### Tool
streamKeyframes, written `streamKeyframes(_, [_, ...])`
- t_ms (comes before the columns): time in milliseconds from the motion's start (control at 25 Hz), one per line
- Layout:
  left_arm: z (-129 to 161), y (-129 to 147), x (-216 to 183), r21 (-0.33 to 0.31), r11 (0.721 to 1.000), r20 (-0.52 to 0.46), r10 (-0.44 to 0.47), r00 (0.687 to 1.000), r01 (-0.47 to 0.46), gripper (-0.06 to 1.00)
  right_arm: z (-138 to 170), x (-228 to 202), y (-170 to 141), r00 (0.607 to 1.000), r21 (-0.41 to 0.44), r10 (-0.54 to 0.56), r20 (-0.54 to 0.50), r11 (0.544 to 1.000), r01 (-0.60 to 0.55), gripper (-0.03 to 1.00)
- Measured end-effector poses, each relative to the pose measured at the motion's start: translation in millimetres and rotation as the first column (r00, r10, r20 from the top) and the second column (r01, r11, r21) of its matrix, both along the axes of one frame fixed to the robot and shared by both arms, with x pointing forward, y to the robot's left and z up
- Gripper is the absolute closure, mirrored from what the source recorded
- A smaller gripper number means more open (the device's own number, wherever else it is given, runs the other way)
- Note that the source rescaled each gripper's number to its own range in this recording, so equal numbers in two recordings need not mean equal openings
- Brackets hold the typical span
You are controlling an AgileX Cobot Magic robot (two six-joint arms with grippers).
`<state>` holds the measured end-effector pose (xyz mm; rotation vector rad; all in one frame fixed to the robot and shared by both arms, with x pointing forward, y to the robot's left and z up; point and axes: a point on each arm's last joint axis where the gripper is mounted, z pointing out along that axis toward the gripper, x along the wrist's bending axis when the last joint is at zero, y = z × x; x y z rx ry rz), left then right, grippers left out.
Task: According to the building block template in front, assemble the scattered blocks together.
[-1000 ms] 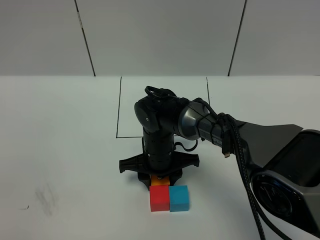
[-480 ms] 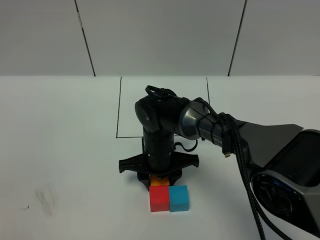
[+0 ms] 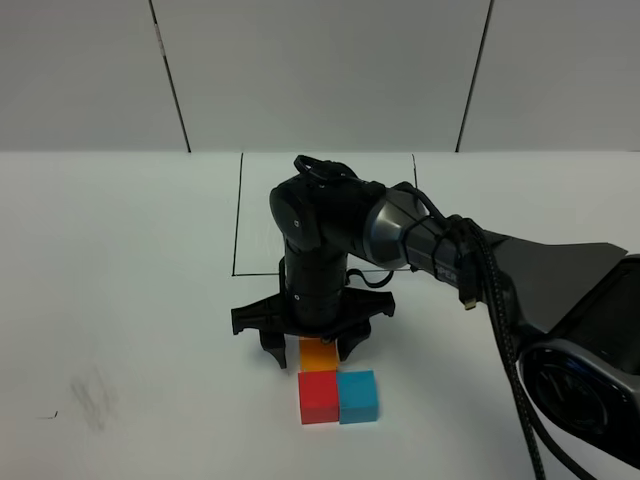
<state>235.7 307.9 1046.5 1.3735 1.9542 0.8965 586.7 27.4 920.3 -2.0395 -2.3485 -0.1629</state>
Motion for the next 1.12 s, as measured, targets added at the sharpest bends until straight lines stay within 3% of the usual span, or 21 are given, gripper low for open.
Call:
streamKeyframes(320, [0.0,0.0,0.0,0.0,1.0,0.0,0.0,1.0,0.0,0.46,103.2,-8.9,-22.9,0.98,0.016,0.026,0.199,0.999,-0.03,0.58])
streamKeyframes(480, [0.0,0.0,0.0,0.0,1.0,0.0,0.0,1.0,0.0,0.46,157.3,-8.3,-53.1,0.937,-0.008,0.028,0.348,1.0,-0.027,0.44])
streamKeyframes(680, [0.0,0.0,0.0,0.0,1.0,0.0,0.0,1.0,0.0,0.46,224.0,-7.6,-111.7,0.866,-0.027,0.059,0.497,0.998,-0.052,0.09])
streamKeyframes(760, [0.0,0.0,0.0,0.0,1.0,0.0,0.0,1.0,0.0,0.46,248.4,-13.2,-133.5,0.835,-0.031,0.071,0.546,0.997,-0.065,0.01])
streamKeyframes(960, [0.0,0.0,0.0,0.0,1.0,0.0,0.0,1.0,0.0,0.46,309.6,-39.8,-196.2,0.745,-0.015,0.038,0.666,0.999,-0.037,-0.03])
streamKeyframes(1120, [0.0,0.0,0.0,0.0,1.0,0.0,0.0,1.0,0.0,0.46,356.5,-84.3,-236.9,0.634,-0.062,0.088,0.768,0.996,-0.063,-0.03])
